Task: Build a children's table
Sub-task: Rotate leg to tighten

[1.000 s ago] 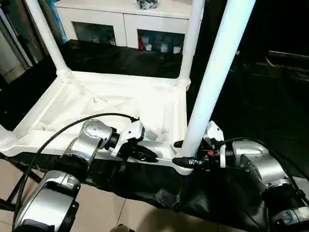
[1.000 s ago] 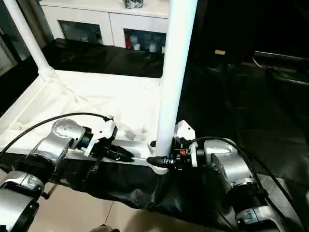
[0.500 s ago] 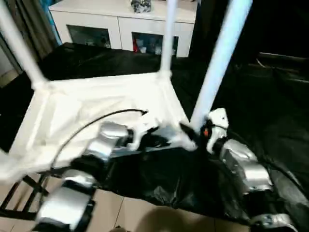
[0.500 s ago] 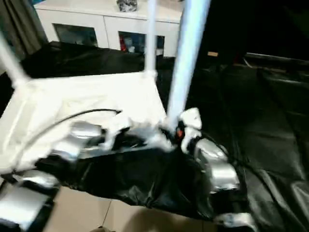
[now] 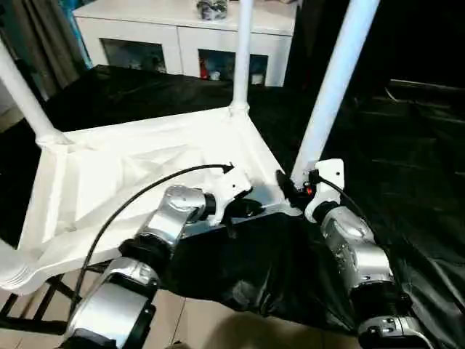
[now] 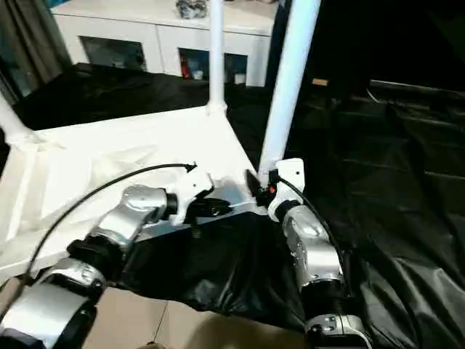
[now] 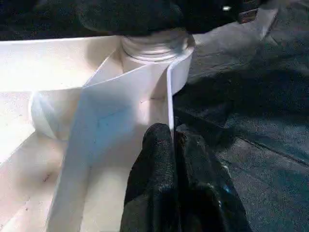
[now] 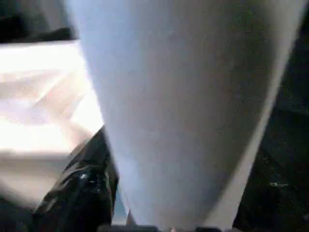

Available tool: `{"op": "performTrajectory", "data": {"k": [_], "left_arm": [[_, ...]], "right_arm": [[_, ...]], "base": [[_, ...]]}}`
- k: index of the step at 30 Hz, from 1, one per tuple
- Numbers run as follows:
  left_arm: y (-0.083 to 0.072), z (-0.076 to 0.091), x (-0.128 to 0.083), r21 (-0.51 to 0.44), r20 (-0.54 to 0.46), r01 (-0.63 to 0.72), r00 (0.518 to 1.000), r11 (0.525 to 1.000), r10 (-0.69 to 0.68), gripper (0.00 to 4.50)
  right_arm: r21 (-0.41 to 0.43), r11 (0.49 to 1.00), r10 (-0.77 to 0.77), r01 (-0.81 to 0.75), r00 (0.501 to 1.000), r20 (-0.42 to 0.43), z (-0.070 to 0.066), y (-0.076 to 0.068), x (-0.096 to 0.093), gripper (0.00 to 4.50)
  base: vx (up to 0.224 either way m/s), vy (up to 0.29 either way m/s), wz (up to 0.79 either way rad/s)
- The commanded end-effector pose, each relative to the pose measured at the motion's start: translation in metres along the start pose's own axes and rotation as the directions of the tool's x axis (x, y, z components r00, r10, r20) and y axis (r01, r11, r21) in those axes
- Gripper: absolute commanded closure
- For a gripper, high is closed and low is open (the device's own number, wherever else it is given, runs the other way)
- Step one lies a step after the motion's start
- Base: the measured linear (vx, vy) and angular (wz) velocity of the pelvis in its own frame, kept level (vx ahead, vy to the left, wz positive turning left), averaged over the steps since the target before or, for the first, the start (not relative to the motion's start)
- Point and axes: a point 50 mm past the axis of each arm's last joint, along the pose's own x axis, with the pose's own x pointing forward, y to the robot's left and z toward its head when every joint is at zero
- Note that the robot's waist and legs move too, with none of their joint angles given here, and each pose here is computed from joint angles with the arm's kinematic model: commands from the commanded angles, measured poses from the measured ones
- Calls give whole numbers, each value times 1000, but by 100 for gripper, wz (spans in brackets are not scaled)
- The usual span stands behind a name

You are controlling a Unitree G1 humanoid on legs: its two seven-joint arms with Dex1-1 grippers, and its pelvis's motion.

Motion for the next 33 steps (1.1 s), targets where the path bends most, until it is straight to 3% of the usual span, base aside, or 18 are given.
{"op": "performTrajectory", "data": {"k": [1, 5, 7, 10, 11, 15, 16, 19, 20, 25, 29, 30, 32, 33], "left_arm": [[-12, 0, 7, 51, -12, 130, 992, 990, -129, 450], [-9, -5, -9, 63, -36, 193, 981, 979, -191, 450], [-7, -6, -19, 62, -31, 231, 973, 971, -230, 450], [-5, -7, -25, 65, -38, 251, 968, 966, -249, 450], [-4, -8, -29, 70, -48, 265, 964, 962, -262, 450], [-4, -9, -36, 66, -56, 301, 953, 951, -298, 450], [-4, -9, -36, 66, -56, 301, 953, 951, -298, 450], [-4, -9, -40, 62, -57, 330, 943, 942, -327, 450], [-4, -10, -41, 60, -59, 336, 941, 940, -333, 450], [-3, -11, -42, 59, -64, 337, 941, 940, -334, 450], [-2, -12, -40, 39, -54, 292, 955, 955, -290, 450], [0, -12, -37, 30, -58, 251, 967, 968, -249, 450], [0, -13, -36, 26, -60, 235, 971, 972, -233, 450], [1, -11, -31, 14, -47, 191, 981, 982, -190, 450]], "right_arm": [[6, 973, 230, -230, 972, -57, -8, 28, 6, 131], [-22, 913, 404, -408, 908, -109, -6, 24, -10, 131], [-25, 854, 511, -520, 846, -149, -4, 22, -21, 131], [-17, 805, 580, -593, 792, -189, -3, 18, -29, 131], [-12, 780, 610, -626, 763, -213, -3, 17, -32, 163], [5, 708, 679, -706, 679, -281, -3, 15, -39, 176], [5, 708, 679, -706, 679, -281, -3, 15, -39, 202], [32, 661, 721, -750, 623, -303, -2, 17, -41, 208], [38, 645, 733, -763, 605, -311, -2, 19, -41, 229], [45, 629, 747, -776, 587, -312, -5, 24, -40, 237], [56, 658, 733, -751, 623, -274, -7, 28, -40, 241], [51, 703, 697, -710, 673, -248, -9, 28, -39, 241], [50, 720, 681, -692, 692, -239, -10, 28, -39, 242], [38, 785, 609, -618, 761, -223, -14, 28, -35, 242]], "base": [[0, 0, 0], [0, 0, 0], [0, 0, 0], [0, 0, 0], [0, 0, 0], [0, 0, 0], [0, 0, 0], [0, 0, 0], [0, 0, 0], [0, 0, 0], [0, 0, 0], [0, 0, 0], [0, 0, 0], [0, 0, 0]]}}
